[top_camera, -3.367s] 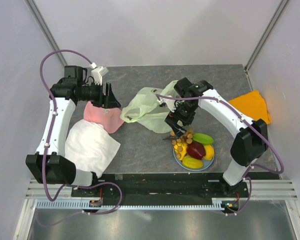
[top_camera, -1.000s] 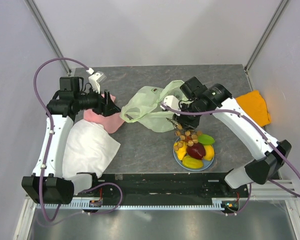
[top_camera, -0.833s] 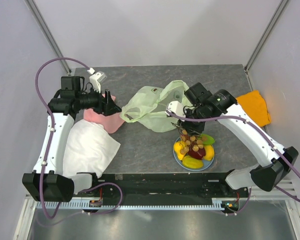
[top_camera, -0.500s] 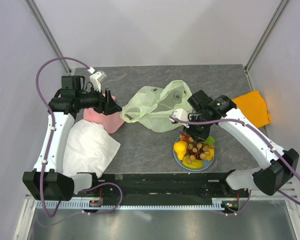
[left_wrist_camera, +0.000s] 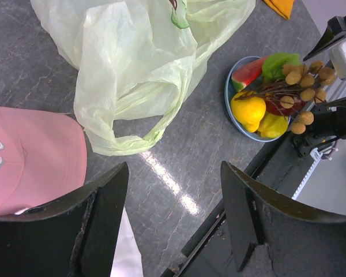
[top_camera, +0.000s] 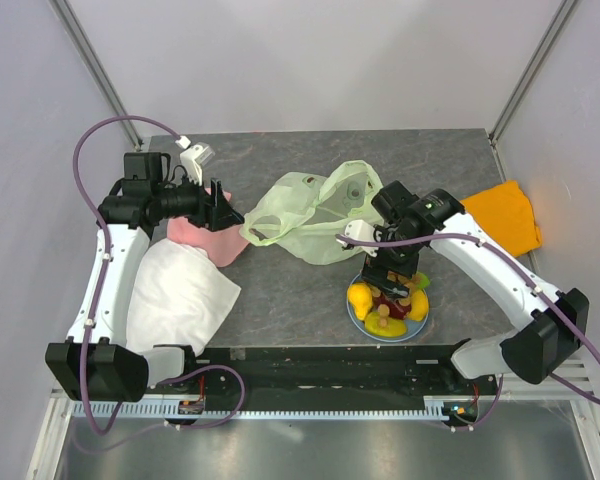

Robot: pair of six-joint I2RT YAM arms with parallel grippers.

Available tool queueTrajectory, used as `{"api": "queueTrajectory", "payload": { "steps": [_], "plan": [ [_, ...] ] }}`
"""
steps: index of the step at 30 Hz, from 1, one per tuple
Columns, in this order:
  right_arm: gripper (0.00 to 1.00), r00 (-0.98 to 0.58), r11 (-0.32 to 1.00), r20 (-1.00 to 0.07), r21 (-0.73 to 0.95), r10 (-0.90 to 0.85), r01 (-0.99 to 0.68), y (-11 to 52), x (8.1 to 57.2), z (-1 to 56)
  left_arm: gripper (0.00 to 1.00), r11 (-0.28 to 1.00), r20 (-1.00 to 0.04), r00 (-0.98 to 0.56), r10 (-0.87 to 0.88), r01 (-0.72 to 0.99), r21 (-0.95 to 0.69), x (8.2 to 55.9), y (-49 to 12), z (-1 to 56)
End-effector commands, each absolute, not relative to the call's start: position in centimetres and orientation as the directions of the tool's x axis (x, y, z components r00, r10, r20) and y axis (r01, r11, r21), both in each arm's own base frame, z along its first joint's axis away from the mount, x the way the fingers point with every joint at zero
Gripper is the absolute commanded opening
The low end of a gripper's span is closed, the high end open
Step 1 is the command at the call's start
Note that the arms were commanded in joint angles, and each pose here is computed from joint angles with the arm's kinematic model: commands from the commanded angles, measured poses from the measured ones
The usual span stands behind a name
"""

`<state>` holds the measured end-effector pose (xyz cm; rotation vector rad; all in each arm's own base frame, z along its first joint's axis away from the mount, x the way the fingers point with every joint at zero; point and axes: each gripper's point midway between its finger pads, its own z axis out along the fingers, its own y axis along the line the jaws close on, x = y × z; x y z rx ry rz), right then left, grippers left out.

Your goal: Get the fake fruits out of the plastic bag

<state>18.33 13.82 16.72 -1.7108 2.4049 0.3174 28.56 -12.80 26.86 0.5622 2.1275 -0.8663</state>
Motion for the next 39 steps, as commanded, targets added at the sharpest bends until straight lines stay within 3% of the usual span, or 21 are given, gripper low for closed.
{"api": "queueTrajectory", "payload": {
  "steps": [1, 15, 18, 22, 23, 25, 29, 32, 33, 39],
  "plan": [
    [0.98, -0.344, 0.331, -0.207, 0.098, -0.916, -0.939, 12.8, 17.3, 16.9, 0.72, 0.655, -0.795, -0.599, 0.095, 0.639, -0.403, 28.6, -13.2, 27.6],
    [0.98, -0.331, 0.357, -0.281, -0.047, -0.901, -0.933, 13.0, 20.3, 20.6, 0.72, 0.645, -0.795, -0.599, 0.096, 0.646, -0.408, 29.3, -13.4, 27.8],
    [0.98, -0.317, 0.420, -0.409, -0.191, -0.856, -0.887, 13.3, 23.5, 24.4, 0.72, 0.650, -0.796, -0.598, 0.097, 0.643, -0.404, 29.3, -13.3, 27.8],
    [0.98, -0.360, 0.726, -0.679, -0.383, -0.640, -0.571, 11.3, 31.6, 31.6, 0.73, 0.672, -0.804, -0.587, 0.100, 0.635, -0.380, 29.7, -12.9, 28.1],
    [0.98, -0.417, 0.829, -0.742, -0.338, -0.526, -0.444, 9.0, 33.0, 32.5, 0.73, 0.677, -0.806, -0.583, 0.101, 0.634, -0.374, 29.7, -12.8, 28.2],
    [0.98, -0.405, 0.897, -0.812, -0.303, -0.420, -0.322, 7.0, 35.3, 34.0, 0.75, 0.691, -0.814, -0.571, 0.108, 0.631, -0.352, 29.9, -12.6, 28.4],
    [0.98, -0.553, 0.978, -0.811, -0.204, -0.189, -0.036, 1.8, 38.9, 31.4, 0.78, 0.722, -0.817, -0.558, 0.149, 0.626, -0.296, 29.7, -11.7, 27.9],
    [0.98, -0.648, 0.953, -0.760, -0.232, -0.052, 0.196, -1.6, 40.0, 27.9, 0.80, 0.751, -0.811, -0.559, 0.174, 0.608, -0.259, 29.6, -10.9, 27.2],
    [0.98, -0.642, 0.939, -0.766, -0.193, 0.035, 0.283, -2.0, 40.1, 27.6, 0.88, 0.757, -0.807, -0.564, 0.175, 0.601, -0.256, 29.6, -10.8, 27.0],
    [0.98, -0.635, 0.969, -0.772, -0.142, 0.019, 0.201, -0.4, 40.0, 26.8, 0.90, 0.792, -0.807, -0.561, 0.184, 0.571, -0.216, 29.3, -9.9, 27.2]
  ]
}}
